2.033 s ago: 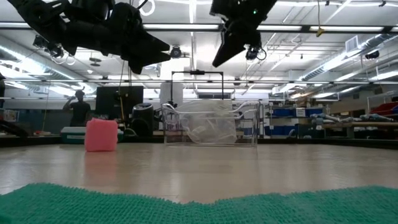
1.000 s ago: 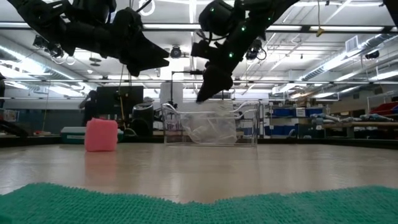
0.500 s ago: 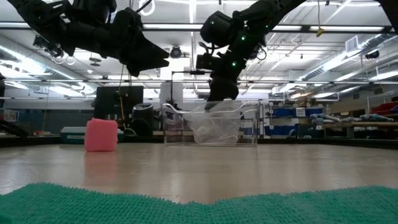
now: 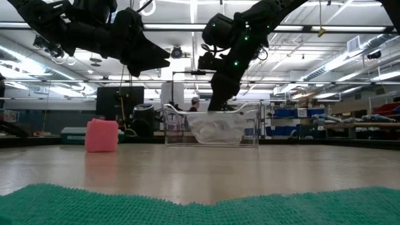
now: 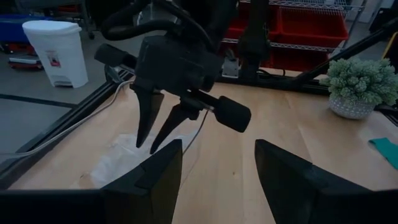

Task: Roll bandage

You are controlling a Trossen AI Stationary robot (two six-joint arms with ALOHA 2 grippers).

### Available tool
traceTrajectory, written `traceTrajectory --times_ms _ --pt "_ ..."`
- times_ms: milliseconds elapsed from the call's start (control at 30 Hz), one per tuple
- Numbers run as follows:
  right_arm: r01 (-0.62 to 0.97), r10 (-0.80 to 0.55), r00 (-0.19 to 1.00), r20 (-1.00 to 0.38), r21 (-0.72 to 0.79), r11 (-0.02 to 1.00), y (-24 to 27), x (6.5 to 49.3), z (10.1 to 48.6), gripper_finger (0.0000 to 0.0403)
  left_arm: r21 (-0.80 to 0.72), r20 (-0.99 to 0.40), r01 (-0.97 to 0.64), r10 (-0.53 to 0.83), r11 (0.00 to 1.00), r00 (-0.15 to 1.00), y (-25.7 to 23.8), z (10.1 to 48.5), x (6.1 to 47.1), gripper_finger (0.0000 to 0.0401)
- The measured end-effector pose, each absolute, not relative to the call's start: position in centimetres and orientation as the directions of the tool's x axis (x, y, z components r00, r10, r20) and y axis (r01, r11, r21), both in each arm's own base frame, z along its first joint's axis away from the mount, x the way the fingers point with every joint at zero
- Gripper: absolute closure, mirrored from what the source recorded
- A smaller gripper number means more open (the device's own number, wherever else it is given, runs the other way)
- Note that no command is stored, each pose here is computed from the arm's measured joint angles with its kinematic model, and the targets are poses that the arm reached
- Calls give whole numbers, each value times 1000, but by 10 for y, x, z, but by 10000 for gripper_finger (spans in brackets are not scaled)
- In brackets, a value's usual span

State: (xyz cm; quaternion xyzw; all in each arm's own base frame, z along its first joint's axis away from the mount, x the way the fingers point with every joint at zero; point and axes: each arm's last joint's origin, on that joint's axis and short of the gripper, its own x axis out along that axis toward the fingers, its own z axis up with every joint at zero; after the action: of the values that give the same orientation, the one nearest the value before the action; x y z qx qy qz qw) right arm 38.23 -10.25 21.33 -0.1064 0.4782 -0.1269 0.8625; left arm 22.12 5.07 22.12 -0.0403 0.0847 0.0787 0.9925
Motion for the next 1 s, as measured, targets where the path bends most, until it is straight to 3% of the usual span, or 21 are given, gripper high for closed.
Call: traceTrajectory --times_ms 333,567,833,1000 --pt "141 -318 473 -822 -286 948 -100 379 211 278 -66 -171 -164 150 984 974 51 221 221 192" --pt "136 -353 426 -833 -327 935 -100 376 209 278 -66 -171 -164 151 984 974 51 222 221 192" --pt "53 -151 527 -837 -144 988 -95 381 211 278 -66 -170 -165 152 984 974 51 222 221 192" --pt "70 -207 483 -851 -198 978 -96 378 209 283 -64 -170 -164 152 984 974 51 222 221 192"
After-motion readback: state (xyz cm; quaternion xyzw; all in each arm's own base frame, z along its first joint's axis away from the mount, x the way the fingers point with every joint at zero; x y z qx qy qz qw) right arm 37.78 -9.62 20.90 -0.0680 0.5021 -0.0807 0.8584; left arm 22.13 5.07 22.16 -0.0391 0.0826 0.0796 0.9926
